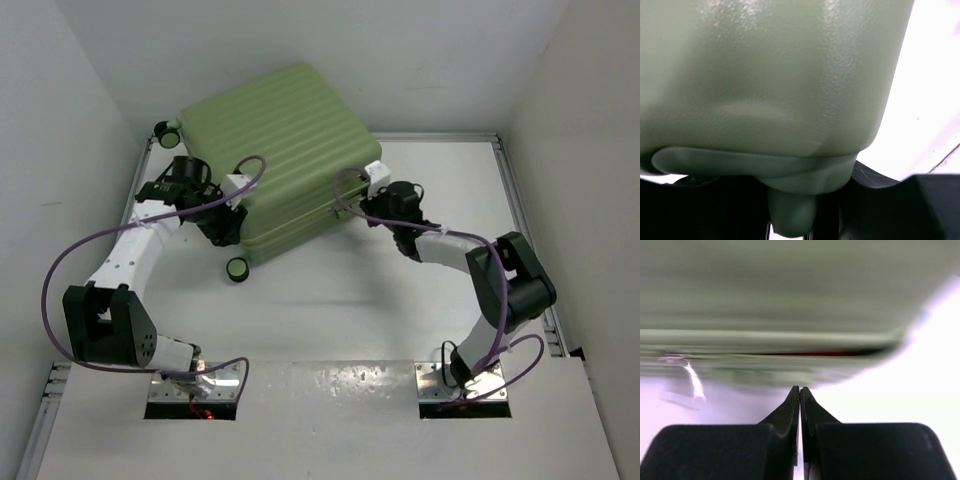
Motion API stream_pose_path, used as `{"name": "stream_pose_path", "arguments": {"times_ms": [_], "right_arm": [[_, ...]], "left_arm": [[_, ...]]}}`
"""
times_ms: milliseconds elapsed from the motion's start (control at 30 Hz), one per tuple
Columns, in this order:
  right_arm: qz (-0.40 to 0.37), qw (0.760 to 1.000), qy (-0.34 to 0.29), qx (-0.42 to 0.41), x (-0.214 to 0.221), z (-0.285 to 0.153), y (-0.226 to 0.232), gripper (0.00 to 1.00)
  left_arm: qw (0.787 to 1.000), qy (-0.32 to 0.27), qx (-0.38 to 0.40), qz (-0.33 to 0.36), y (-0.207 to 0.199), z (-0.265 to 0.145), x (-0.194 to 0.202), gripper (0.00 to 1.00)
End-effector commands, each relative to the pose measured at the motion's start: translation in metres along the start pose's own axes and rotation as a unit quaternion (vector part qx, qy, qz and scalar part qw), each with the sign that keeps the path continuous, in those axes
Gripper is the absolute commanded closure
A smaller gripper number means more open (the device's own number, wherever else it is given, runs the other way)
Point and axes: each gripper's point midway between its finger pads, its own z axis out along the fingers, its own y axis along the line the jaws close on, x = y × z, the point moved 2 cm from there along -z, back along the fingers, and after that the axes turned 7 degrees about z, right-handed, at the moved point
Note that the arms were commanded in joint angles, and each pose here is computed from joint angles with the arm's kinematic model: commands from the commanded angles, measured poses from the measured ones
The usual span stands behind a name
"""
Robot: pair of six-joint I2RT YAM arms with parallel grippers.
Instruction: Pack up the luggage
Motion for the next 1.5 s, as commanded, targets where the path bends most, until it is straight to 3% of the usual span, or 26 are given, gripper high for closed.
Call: {"name": "stream_pose_path", "arguments": {"times_ms": [0, 133, 233, 267, 300, 333, 400, 433, 533, 600, 733, 833, 1033, 1367, 1433, 1467], "right_arm": [[0.045, 0.999, -0.013, 0.001, -0.010, -0.004, -0.022, 1.00], [0.057, 0.998, -0.025, -0.023, -0.018, -0.001, -0.025, 1.00], [0.095, 0.991, -0.017, -0.090, -0.022, -0.002, -0.013, 1.00], [0.100, 0.983, -0.022, -0.152, -0.027, -0.009, -0.001, 0.97], [0.104, 0.978, -0.027, -0.178, -0.030, -0.014, 0.007, 0.89], [0.137, 0.966, -0.023, -0.220, -0.032, -0.022, 0.021, 0.73], [0.150, 0.958, -0.030, -0.244, -0.035, -0.029, 0.033, 0.60], [0.183, 0.948, -0.020, -0.258, -0.036, -0.032, 0.041, 0.43], [0.232, 0.933, 0.000, -0.274, -0.030, -0.029, 0.057, 0.33], [0.251, 0.927, -0.001, -0.280, -0.028, -0.026, 0.060, 0.33], [0.248, 0.915, 0.005, -0.317, -0.028, -0.025, 0.069, 0.42], [0.263, 0.905, 0.012, -0.334, -0.031, -0.021, 0.073, 0.58], [0.291, 0.889, 0.035, -0.351, -0.025, -0.009, 0.071, 0.58], [0.320, 0.892, 0.033, -0.317, -0.025, 0.013, 0.064, 0.31], [0.323, 0.894, 0.026, -0.308, -0.026, 0.018, 0.063, 0.33], [0.329, 0.894, 0.026, -0.302, -0.024, 0.018, 0.064, 0.41]], "left_arm": [[0.991, 0.067, -0.109, -0.048, 0.058, 0.002, 0.039, 1.00], [0.985, 0.083, -0.132, -0.068, 0.081, -0.003, 0.056, 1.00], [0.987, 0.078, -0.122, -0.064, 0.081, 0.000, 0.057, 1.00], [0.990, 0.065, -0.111, -0.063, 0.078, 0.002, 0.053, 1.00], [0.991, 0.053, -0.110, -0.060, 0.076, -0.001, 0.048, 1.00], [0.992, 0.046, -0.103, -0.054, 0.072, -0.001, 0.047, 1.00], [0.994, 0.027, -0.088, -0.052, 0.065, 0.000, 0.043, 1.00], [0.995, 0.023, -0.084, -0.052, 0.061, 0.000, 0.043, 1.00], [0.996, 0.020, -0.073, -0.055, 0.055, 0.004, 0.042, 1.00], [0.996, 0.020, -0.066, -0.062, 0.051, 0.006, 0.044, 1.00], [0.996, 0.023, -0.063, -0.064, 0.049, 0.008, 0.047, 1.00], [0.995, 0.022, -0.063, -0.068, 0.049, 0.008, 0.047, 1.00], [0.995, 0.019, -0.066, -0.071, 0.051, 0.006, 0.044, 1.00], [0.995, 0.022, -0.063, -0.078, 0.052, 0.009, 0.044, 1.00], [0.995, 0.021, -0.061, -0.074, 0.051, 0.011, 0.042, 1.00], [0.995, 0.021, -0.061, -0.074, 0.051, 0.011, 0.042, 1.00]]}}
